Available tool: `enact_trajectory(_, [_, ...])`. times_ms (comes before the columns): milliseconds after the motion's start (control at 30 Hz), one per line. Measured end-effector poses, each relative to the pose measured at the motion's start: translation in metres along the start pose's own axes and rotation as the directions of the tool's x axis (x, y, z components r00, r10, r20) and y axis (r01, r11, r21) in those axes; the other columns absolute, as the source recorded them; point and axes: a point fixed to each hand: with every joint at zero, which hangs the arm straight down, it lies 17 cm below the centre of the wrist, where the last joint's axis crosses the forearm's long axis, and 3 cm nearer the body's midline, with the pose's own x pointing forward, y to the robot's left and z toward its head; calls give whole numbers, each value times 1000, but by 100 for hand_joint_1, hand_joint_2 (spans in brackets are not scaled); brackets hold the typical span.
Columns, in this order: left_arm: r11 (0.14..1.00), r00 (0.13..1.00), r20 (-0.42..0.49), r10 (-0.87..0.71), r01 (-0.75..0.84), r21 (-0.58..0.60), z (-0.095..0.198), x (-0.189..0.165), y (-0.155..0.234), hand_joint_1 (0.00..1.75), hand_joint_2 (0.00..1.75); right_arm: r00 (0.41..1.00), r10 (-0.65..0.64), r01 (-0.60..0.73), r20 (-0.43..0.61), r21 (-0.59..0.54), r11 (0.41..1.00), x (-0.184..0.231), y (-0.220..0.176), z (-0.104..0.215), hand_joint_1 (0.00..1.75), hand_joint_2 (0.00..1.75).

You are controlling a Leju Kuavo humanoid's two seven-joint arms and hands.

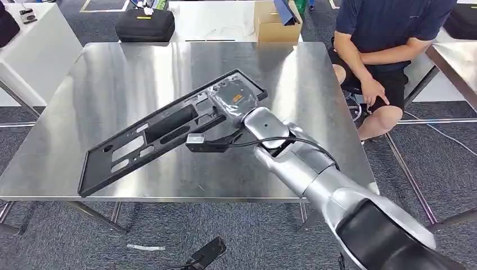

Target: Take the parts from the cabinet and place them on the table.

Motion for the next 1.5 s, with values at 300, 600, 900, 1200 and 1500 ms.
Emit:
enact_trajectory(300, [1000, 1000, -4, -8, 8, -7, -1, 2, -4, 0, 175, 1000, -13, 9, 28, 153, 988, 49, 66, 27, 175, 175])
enact_trajectory(600, [1000, 1000, -6, -12, 12, -5, -1, 2, -4, 0, 175, 999, -11, 3, 31, 239, 971, 61, 99, 44, 175, 175])
enact_trajectory(900, [1000, 1000, -7, -29, 29, 13, -1, 1, -2, 0, 175, 993, 22, 22, -113, 373, 928, 30, 152, 80, 175, 175])
enact_trajectory(1200, [999, 999, -14, -32, 31, -7, 2, -5, -10, 0, 175, 940, 141, 9, -310, 436, 900, -81, 173, 110, 175, 175])
enact_trajectory(1500, [999, 999, -12, -33, 33, -12, 3, -7, -13, 0, 175, 903, 167, 22, -396, 431, 902, -141, 161, 114, 175, 175])
